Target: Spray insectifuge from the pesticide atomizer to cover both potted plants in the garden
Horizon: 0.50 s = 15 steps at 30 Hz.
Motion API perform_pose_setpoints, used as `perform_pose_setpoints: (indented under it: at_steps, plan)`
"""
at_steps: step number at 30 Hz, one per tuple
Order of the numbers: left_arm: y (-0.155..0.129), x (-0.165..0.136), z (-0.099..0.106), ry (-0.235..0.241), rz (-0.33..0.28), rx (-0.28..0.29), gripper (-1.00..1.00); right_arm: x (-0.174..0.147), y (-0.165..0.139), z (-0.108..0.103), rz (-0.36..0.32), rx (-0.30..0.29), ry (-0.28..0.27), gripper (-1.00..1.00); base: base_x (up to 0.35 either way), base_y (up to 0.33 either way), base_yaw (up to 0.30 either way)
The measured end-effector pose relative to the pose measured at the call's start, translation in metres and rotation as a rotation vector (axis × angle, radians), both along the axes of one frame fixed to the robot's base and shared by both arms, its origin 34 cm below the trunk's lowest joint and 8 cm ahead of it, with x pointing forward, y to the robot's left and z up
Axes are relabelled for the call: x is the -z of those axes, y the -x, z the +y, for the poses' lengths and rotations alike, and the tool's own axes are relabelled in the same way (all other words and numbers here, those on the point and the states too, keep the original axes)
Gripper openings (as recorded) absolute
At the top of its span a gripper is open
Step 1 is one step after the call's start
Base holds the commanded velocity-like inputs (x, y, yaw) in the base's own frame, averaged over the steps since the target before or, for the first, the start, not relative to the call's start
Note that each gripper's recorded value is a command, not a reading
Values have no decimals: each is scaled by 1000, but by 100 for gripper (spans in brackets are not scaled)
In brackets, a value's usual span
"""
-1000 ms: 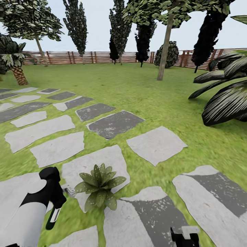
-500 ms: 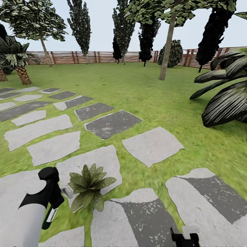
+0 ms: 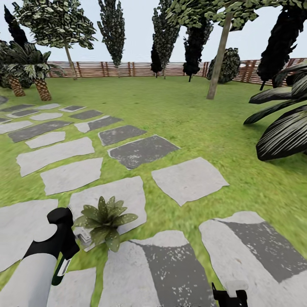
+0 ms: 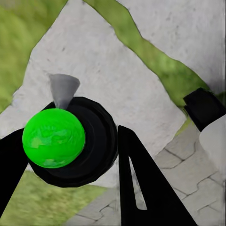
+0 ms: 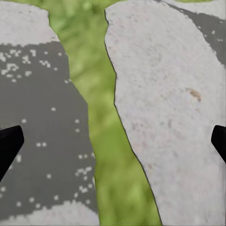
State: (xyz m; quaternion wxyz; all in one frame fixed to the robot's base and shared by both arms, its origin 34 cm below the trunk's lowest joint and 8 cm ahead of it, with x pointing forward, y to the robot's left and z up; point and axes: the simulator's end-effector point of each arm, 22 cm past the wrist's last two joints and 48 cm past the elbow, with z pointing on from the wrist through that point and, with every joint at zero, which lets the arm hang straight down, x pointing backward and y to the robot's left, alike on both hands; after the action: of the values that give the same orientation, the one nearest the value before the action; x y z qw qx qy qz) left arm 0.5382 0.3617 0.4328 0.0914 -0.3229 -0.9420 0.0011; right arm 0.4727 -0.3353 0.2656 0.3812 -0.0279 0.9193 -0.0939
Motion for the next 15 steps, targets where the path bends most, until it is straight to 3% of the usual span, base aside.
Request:
perform_pose_setpoints:
  at_steps: [4, 10, 15]
  plan:
    - [8, 7, -1, 8, 17, -1, -100, 0, 0, 0, 0, -1, 0, 100, -144, -307, 212]
    - [49, 31, 2, 30, 76, -35, -100, 0, 0, 0, 0, -1, 0, 100, -176, -290, 23]
    - [46, 46, 5, 51, -3, -66, -100, 0, -1, 3, 4, -31, 4, 100, -288, -124, 1]
